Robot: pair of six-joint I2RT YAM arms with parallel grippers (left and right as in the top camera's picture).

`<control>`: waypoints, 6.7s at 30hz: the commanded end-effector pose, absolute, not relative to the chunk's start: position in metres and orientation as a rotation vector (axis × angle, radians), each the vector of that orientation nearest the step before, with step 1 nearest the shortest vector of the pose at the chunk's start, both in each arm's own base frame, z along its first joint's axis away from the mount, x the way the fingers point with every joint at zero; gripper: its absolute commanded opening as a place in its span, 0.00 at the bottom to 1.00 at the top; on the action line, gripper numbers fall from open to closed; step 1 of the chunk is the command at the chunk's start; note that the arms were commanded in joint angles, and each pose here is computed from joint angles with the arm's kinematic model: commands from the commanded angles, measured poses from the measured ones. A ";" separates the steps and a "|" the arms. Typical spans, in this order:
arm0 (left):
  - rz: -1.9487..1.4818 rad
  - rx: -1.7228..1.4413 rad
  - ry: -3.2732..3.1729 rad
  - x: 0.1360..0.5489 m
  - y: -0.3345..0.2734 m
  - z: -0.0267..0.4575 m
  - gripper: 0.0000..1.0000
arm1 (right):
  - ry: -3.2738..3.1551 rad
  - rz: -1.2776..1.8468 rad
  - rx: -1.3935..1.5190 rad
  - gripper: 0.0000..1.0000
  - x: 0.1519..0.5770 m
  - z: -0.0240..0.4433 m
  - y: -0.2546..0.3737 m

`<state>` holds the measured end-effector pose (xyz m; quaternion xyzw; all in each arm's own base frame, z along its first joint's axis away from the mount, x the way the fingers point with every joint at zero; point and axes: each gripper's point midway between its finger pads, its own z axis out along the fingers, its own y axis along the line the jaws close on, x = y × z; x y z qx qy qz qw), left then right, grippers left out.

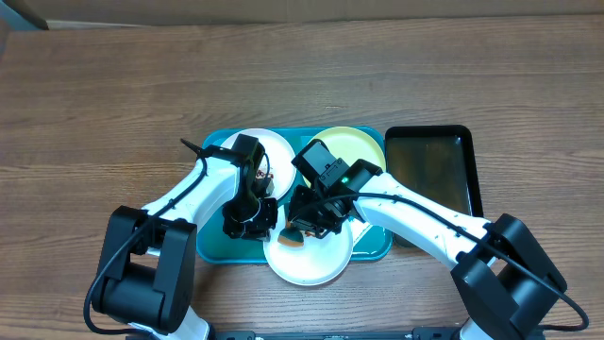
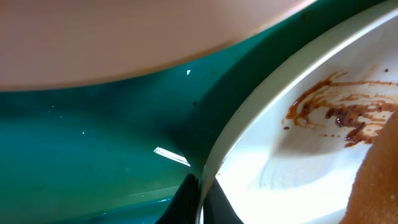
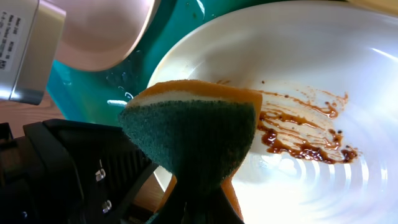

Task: Clean dirty plates on tray and stack at the side
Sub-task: 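Scrub the bottom white plate with the sponge while left gripper holds it, then return the sponge with right gripper to the black pan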

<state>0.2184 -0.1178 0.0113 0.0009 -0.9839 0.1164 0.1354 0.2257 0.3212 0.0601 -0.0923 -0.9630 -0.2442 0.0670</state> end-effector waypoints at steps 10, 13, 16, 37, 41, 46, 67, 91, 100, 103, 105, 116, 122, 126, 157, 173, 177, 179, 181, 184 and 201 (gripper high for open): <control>0.313 0.011 -2.875 0.226 -0.118 0.011 0.04 | -2.895 -0.741 -0.192 0.04 0.210 0.055 0.337; 0.313 0.011 -2.874 0.226 -0.118 0.011 0.04 | -2.891 -0.719 -0.200 0.04 0.209 0.049 0.336; 0.313 0.011 -2.875 0.226 -0.118 0.011 0.04 | -2.883 -0.690 -0.207 0.04 0.208 0.041 0.335; 0.311 0.011 -2.871 0.225 -0.118 0.011 0.04 | -2.888 -0.542 -0.229 0.04 0.208 0.000 0.325; 0.309 0.012 -2.870 0.224 -0.117 0.011 0.04 | -2.909 -0.486 -0.211 0.04 0.211 -0.003 0.312; 0.305 0.012 -2.866 0.223 -0.117 0.011 0.04 | -2.914 -0.357 -0.304 0.04 0.220 -0.007 0.280; 0.229 0.010 -2.865 0.220 -0.108 0.010 0.04 | -3.029 -0.250 0.138 0.04 0.230 0.028 0.241; 0.233 0.010 -2.870 0.222 -0.108 0.010 0.04 | -3.058 -0.466 0.876 0.04 0.236 0.036 0.278; 0.233 0.010 -2.870 0.221 -0.108 0.010 0.04 | -3.060 -0.233 0.855 0.09 0.226 0.008 0.241; 0.233 0.010 -2.870 0.222 -0.108 0.010 0.04 | -3.138 -0.093 0.744 0.09 0.237 0.008 0.228; 0.233 0.010 -2.870 0.222 -0.108 0.010 0.04 | -3.202 -0.004 0.618 0.09 0.246 0.009 0.219; 0.231 0.010 -2.867 0.221 -0.108 0.010 0.04 | -3.231 0.085 0.388 0.04 0.249 0.030 0.211; 0.231 0.010 -2.867 0.221 -0.108 0.010 0.04 | -3.306 -0.160 0.397 0.04 0.260 0.074 0.239; 0.231 0.010 -2.867 0.221 -0.108 0.010 0.04 | -3.285 -0.381 0.430 0.04 0.258 0.086 0.262; 0.230 0.010 -2.863 0.220 -0.108 0.010 0.04 | -3.222 -0.133 0.222 0.04 0.263 0.015 0.238; 0.229 0.011 -2.863 0.220 -0.108 0.010 0.04 | -3.235 -0.134 0.051 0.04 0.268 0.061 0.207; 0.223 0.023 -2.865 0.220 -0.107 0.010 0.04 | -3.314 -0.235 0.022 0.04 0.273 0.096 0.202; 0.196 0.042 -2.873 0.221 -0.104 0.010 0.04 | -3.347 -0.268 -0.021 0.04 0.277 0.111 0.194; 0.181 0.049 -2.884 0.223 -0.102 0.011 0.04 | -3.365 -0.284 -0.080 0.04 0.280 0.122 0.182; 0.186 0.054 -2.917 0.227 -0.102 0.018 0.04 | -3.361 -0.263 -0.189 0.04 0.284 0.129 0.159; 0.037 0.091 -3.341 0.266 -0.074 0.098 0.04 | -3.269 -0.105 -0.527 0.04 0.296 0.121 0.056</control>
